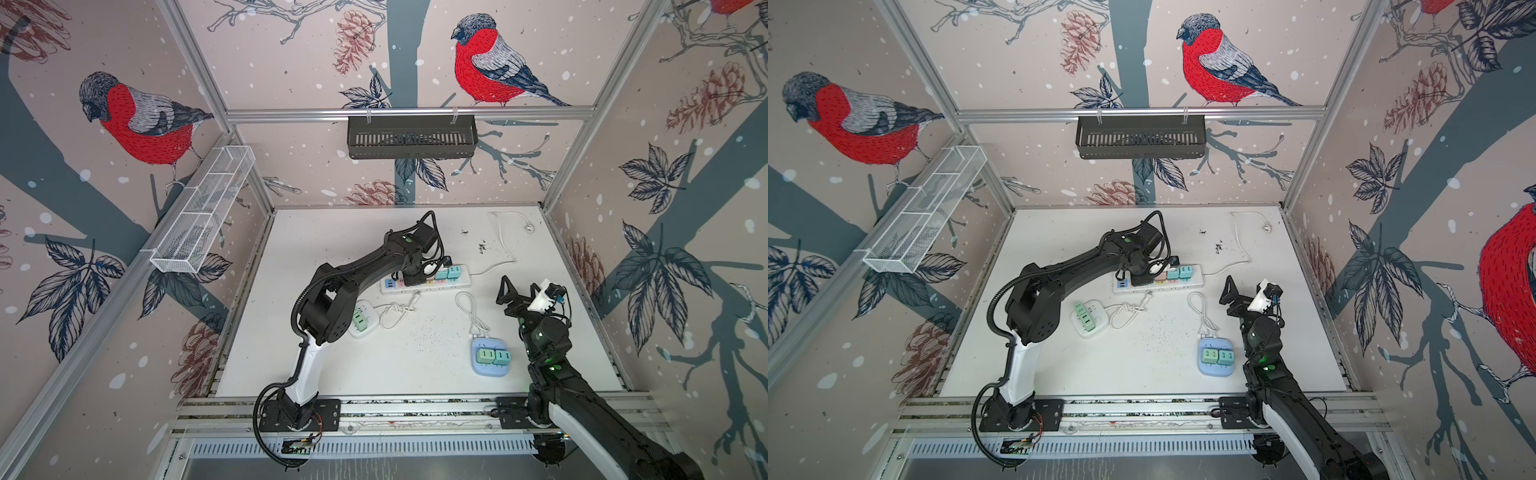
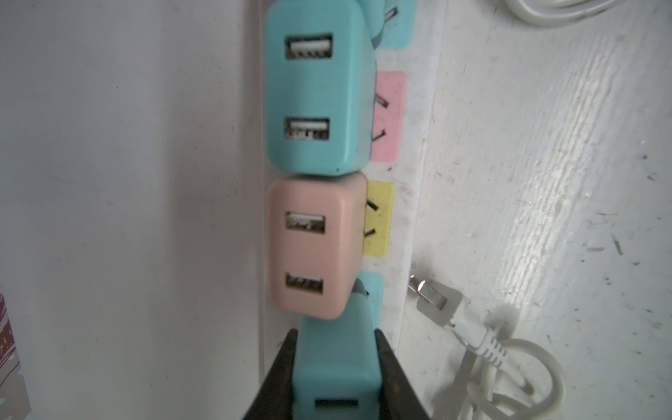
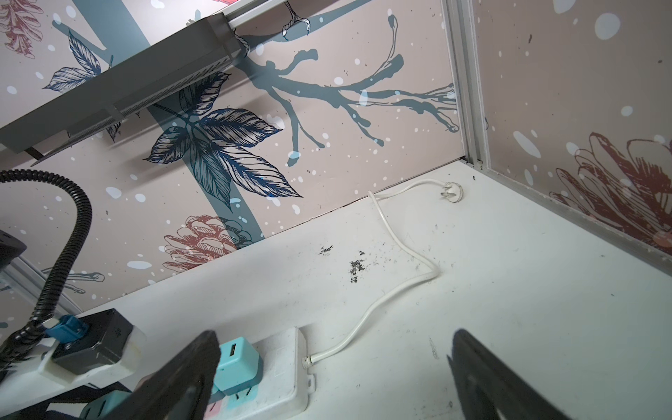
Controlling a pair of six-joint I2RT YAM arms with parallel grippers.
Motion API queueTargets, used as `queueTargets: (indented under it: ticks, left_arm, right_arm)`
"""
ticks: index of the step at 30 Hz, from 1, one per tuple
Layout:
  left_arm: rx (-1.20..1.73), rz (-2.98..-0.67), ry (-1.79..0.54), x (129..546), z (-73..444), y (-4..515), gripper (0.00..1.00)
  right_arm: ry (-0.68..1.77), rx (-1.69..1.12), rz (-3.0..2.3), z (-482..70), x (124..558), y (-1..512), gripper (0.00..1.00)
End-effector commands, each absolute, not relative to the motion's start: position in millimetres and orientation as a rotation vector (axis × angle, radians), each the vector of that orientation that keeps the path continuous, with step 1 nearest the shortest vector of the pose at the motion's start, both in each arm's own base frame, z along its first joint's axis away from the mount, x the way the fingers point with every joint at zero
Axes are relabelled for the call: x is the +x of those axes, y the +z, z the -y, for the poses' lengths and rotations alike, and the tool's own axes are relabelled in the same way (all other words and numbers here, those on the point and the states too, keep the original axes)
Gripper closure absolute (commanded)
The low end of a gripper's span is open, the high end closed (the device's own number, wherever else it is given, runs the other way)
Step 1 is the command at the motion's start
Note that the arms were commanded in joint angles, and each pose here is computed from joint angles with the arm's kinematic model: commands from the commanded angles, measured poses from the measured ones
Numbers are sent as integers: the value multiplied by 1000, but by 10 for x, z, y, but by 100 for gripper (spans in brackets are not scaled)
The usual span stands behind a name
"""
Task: Insert the plug
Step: 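Lower the teal adapter with the left gripper into the socket beside the pink adapter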
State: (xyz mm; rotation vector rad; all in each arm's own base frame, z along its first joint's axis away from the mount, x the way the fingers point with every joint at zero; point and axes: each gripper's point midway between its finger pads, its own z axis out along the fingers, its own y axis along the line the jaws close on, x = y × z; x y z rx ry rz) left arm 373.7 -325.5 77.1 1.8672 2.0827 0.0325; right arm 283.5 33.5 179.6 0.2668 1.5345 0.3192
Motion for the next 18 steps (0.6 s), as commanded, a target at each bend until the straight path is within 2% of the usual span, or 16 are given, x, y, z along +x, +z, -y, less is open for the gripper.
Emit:
queueTargets:
  ticks: [1, 18]
  left_arm:
    - [1917, -2095, -2, 3713, 3229, 722, 100]
    - [1998, -2182, -139, 3870, 3185, 474, 100]
  right_arm:
    - [327, 267, -1536, -338, 2807, 1728, 0]
    - [324, 274, -1541, -327, 2815, 1719, 0]
